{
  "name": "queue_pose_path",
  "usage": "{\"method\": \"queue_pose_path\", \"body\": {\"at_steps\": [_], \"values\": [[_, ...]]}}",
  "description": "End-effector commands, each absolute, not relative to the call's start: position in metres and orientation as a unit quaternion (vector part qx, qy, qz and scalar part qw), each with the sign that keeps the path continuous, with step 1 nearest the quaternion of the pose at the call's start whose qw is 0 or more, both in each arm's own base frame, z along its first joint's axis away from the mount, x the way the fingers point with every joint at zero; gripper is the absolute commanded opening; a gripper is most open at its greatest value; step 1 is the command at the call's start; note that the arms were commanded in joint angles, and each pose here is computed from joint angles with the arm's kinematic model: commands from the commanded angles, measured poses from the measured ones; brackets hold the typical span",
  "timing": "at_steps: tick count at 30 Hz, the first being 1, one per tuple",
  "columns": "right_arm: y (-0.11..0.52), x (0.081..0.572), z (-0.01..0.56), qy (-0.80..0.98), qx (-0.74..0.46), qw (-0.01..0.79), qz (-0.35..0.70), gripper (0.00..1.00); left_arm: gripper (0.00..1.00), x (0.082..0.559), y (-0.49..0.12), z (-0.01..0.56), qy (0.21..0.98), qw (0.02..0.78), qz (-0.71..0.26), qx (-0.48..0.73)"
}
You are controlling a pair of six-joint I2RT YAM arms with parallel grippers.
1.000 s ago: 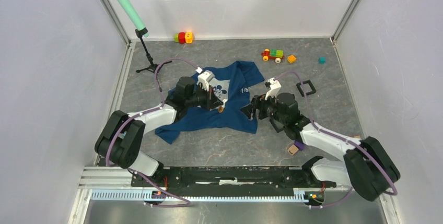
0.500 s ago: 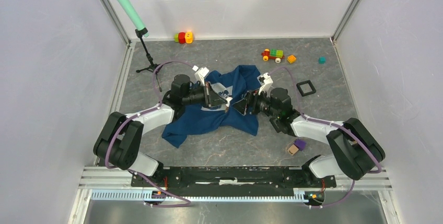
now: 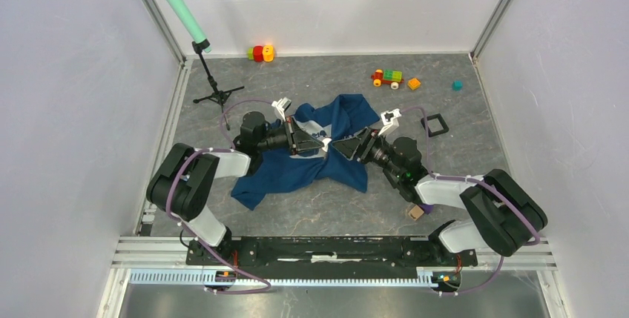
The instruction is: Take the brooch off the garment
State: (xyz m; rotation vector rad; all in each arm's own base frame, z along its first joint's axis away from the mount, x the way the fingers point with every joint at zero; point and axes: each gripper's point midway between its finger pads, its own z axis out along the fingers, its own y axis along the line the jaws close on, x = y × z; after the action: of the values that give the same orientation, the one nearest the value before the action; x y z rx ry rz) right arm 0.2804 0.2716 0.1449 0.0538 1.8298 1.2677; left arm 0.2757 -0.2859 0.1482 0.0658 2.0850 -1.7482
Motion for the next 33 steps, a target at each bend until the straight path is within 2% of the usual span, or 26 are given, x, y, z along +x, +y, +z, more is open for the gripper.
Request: {"method": "queue_pose_path", "body": {"at_steps": [1, 6, 23, 33], "values": [[0.278, 0.291, 0.172, 0.713, 0.039, 0.467, 0.522, 0.76, 0.02, 0.270, -0.290, 0.177, 0.710, 0.205, -0.673, 0.040], [0.275, 0.297, 0.164, 0.723, 0.062, 0.470, 0.503, 0.73, 0.02, 0.269, -0.290, 0.179, 0.706, 0.205, -0.677, 0.041], [0.292, 0.299, 0.183, 0.695, 0.048, 0.470, 0.542, 0.70, 0.02, 0.264, -0.294, 0.175, 0.708, 0.201, -0.676, 0.047], [0.293, 0.297, 0.169, 0.708, 0.044, 0.462, 0.532, 0.55, 0.02, 0.264, -0.297, 0.181, 0.702, 0.204, -0.680, 0.051]]}}
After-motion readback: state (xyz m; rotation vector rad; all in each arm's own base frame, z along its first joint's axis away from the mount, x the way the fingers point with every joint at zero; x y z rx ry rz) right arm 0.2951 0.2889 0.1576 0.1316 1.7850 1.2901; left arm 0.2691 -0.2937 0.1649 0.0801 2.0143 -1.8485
